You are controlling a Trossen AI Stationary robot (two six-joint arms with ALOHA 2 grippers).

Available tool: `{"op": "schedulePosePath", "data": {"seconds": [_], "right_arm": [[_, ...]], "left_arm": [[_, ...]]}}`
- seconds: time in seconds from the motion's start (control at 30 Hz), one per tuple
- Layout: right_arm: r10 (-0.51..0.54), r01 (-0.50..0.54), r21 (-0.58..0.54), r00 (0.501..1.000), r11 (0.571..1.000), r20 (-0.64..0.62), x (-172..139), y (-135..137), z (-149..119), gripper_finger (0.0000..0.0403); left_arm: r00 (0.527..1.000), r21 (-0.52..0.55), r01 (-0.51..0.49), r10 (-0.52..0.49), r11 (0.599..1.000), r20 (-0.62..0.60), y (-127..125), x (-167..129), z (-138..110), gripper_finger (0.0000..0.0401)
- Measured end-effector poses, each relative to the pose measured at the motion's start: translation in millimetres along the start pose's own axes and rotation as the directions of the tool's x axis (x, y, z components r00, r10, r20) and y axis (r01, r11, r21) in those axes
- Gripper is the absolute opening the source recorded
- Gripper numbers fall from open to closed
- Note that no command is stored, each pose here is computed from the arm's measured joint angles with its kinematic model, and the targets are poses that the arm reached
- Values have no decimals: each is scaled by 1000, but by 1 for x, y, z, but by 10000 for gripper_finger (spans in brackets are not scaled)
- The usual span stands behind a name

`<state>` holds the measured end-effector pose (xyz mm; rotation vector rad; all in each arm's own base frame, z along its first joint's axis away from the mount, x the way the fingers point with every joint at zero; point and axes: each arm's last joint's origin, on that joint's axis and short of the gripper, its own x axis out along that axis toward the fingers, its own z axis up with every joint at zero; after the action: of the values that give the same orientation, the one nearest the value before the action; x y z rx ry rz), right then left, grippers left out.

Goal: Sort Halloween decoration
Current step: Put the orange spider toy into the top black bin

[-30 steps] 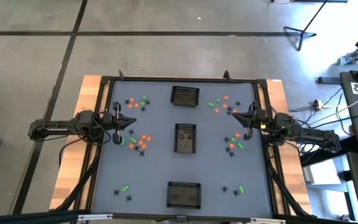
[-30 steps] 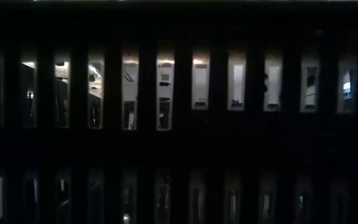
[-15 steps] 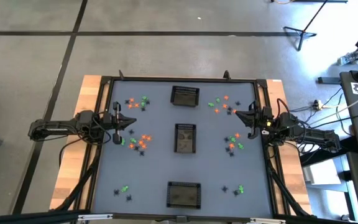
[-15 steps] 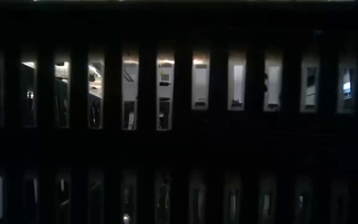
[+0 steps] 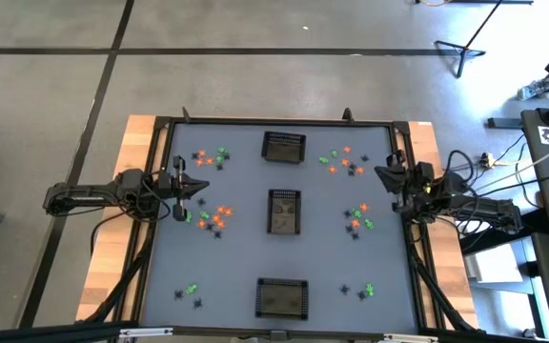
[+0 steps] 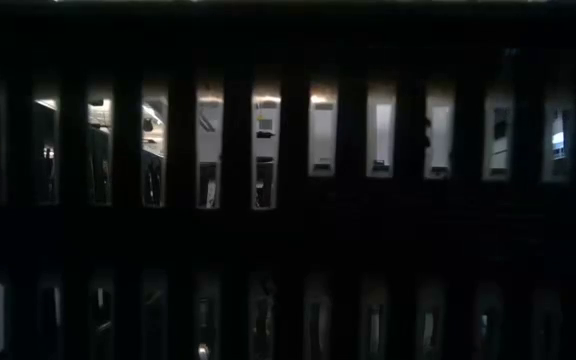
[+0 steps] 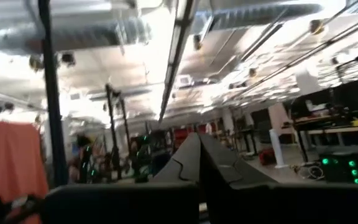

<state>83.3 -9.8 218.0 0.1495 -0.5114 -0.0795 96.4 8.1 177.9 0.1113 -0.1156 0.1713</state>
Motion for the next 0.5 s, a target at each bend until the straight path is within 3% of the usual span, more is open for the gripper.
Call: {"op": "schedulePosePath", "data": {"seconds": [0.33,0.5], "right_arm": [[-102,102,-6,985,995,-136,4,-5,-15,3],[-54,47,-45,987,998,-154,8,-2,-13,3]], "left_arm": [[1000,0,0,0,1000,0,0,0,0,0],[1000,0,0,0,1000,0,0,0,0,0]]}}
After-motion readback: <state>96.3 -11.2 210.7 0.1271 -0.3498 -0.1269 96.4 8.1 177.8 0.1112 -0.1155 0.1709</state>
